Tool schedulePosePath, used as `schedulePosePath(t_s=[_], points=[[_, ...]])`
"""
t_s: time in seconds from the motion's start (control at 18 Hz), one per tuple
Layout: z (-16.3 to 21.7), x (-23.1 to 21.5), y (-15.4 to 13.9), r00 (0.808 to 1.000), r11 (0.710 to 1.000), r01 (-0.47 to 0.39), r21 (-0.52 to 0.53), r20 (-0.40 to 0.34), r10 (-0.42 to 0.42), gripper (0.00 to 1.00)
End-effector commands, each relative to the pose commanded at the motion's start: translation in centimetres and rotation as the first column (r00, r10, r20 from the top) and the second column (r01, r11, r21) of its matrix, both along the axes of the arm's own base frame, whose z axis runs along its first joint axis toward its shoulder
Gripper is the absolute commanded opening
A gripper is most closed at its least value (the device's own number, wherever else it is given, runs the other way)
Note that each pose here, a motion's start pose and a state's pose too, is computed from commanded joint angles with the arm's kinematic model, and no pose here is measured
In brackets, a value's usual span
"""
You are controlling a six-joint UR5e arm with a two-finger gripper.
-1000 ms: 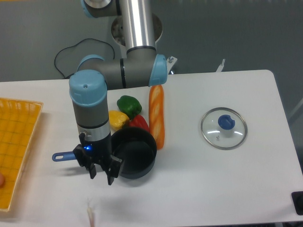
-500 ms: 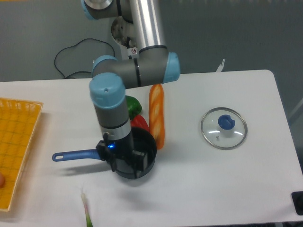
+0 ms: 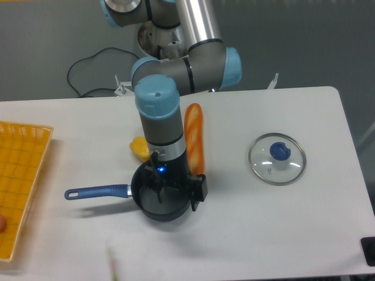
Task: Place the green onion in the pot
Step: 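Move the open gripper up over the saucepan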
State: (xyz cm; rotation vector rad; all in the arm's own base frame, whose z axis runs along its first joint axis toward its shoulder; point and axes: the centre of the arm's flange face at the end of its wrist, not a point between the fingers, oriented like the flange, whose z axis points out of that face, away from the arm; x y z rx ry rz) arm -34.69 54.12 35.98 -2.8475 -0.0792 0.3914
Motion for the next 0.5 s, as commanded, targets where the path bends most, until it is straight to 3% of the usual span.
schedulePosePath(t_s=[0.5], points=[[0.6, -1.7, -4.8, 0.993, 0.983, 0.082, -0.162, 0.099, -0.066, 1.0]])
